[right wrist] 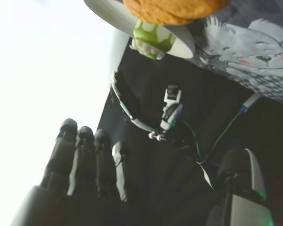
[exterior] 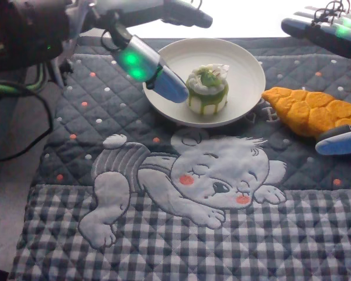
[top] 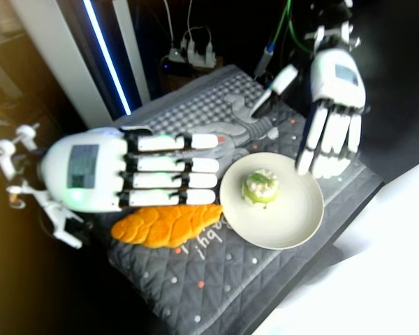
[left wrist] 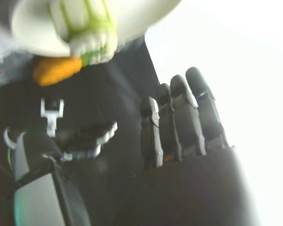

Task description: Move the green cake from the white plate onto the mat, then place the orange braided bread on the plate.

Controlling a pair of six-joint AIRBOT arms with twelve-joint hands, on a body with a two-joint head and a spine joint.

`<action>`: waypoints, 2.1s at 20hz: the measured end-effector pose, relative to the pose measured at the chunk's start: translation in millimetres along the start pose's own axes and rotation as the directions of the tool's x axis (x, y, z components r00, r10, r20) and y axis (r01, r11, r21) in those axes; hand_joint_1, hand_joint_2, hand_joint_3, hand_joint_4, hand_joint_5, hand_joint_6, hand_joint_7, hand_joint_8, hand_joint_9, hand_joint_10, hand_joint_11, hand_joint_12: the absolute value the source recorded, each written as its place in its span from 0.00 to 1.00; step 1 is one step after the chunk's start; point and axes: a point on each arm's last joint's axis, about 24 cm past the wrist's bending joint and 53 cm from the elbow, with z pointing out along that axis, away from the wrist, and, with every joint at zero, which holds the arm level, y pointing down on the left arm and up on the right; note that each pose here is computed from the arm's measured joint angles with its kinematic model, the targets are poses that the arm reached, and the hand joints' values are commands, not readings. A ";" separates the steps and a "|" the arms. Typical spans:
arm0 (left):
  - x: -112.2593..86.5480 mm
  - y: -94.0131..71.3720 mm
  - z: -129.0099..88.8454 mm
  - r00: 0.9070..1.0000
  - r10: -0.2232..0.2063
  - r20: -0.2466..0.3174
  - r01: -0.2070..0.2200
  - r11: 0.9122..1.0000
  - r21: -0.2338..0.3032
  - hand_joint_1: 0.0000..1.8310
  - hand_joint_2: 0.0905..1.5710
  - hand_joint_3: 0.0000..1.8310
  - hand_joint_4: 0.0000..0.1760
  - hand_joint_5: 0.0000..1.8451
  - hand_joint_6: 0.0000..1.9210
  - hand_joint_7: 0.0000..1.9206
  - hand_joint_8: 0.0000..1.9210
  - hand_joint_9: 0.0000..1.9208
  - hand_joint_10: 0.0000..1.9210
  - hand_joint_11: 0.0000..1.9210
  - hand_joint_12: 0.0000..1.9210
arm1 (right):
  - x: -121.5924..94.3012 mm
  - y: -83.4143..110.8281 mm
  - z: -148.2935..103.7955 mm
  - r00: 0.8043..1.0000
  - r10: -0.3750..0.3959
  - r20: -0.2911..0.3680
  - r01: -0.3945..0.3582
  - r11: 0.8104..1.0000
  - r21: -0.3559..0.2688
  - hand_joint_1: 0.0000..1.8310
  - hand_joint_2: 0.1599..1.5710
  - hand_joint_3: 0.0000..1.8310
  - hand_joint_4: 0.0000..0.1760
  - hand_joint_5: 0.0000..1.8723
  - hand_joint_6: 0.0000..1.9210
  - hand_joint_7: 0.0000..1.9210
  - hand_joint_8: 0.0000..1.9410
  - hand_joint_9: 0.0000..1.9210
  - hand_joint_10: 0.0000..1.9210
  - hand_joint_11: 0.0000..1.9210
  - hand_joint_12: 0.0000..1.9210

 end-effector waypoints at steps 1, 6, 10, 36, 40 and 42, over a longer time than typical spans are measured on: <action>2.0 0.4 4.8 1.000 -0.018 -0.009 0.018 1.000 -0.001 0.39 0.33 0.00 0.84 0.16 0.00 0.18 0.00 0.18 0.00 0.00 0.46 | -0.5 1.2 0.0 1.000 0.000 0.002 0.000 1.000 -0.005 0.33 0.40 0.00 0.70 0.00 0.00 0.02 0.00 0.01 0.00 0.01 0.01; 15.0 -0.4 28.0 0.999 -0.034 -0.039 0.034 0.999 -0.012 0.41 0.29 0.00 0.60 0.18 0.00 0.20 0.00 0.20 0.00 0.08 0.32 | 1.3 5.2 1.3 1.000 0.009 0.008 -0.009 1.000 -0.024 0.33 0.40 0.00 0.74 0.00 0.00 0.03 0.00 0.04 0.01 0.03 0.03; 35.3 -13.3 44.6 0.995 0.041 -0.086 -0.042 0.999 -0.003 0.40 0.31 0.00 0.77 0.20 0.00 0.25 0.00 0.28 0.00 0.14 0.42 | 5.5 7.0 2.3 1.000 0.012 0.001 -0.012 0.999 -0.033 0.33 0.43 0.01 0.67 0.00 0.00 0.04 0.00 0.04 0.00 0.00 0.10; 54.3 17.8 58.2 0.996 0.002 -0.093 -0.011 0.995 -0.094 0.56 0.67 0.00 1.00 0.56 0.48 0.42 0.91 0.46 1.00 0.50 1.00 | 12.5 10.8 3.4 1.000 0.016 -0.014 -0.016 0.999 -0.048 0.30 0.48 0.00 0.40 0.05 0.00 0.11 0.00 0.10 0.00 0.00 0.28; 33.7 22.7 42.0 0.996 -0.081 -0.044 0.078 0.994 -0.073 0.65 0.70 0.00 0.26 0.54 0.49 0.47 0.63 0.46 0.76 0.41 0.97 | 13.4 11.6 3.5 1.000 0.017 -0.015 -0.018 0.999 -0.050 0.30 0.49 0.00 0.41 0.06 0.00 0.11 0.00 0.10 0.00 0.00 0.26; 22.3 11.9 27.5 0.992 -0.121 -0.028 0.121 0.993 -0.016 0.66 0.70 0.00 0.09 0.54 0.55 0.48 0.52 0.39 0.45 0.18 0.84 | 13.0 11.3 3.6 1.000 0.018 -0.014 -0.019 0.999 -0.049 0.28 0.50 0.00 0.42 0.06 0.00 0.10 0.00 0.09 0.00 0.00 0.28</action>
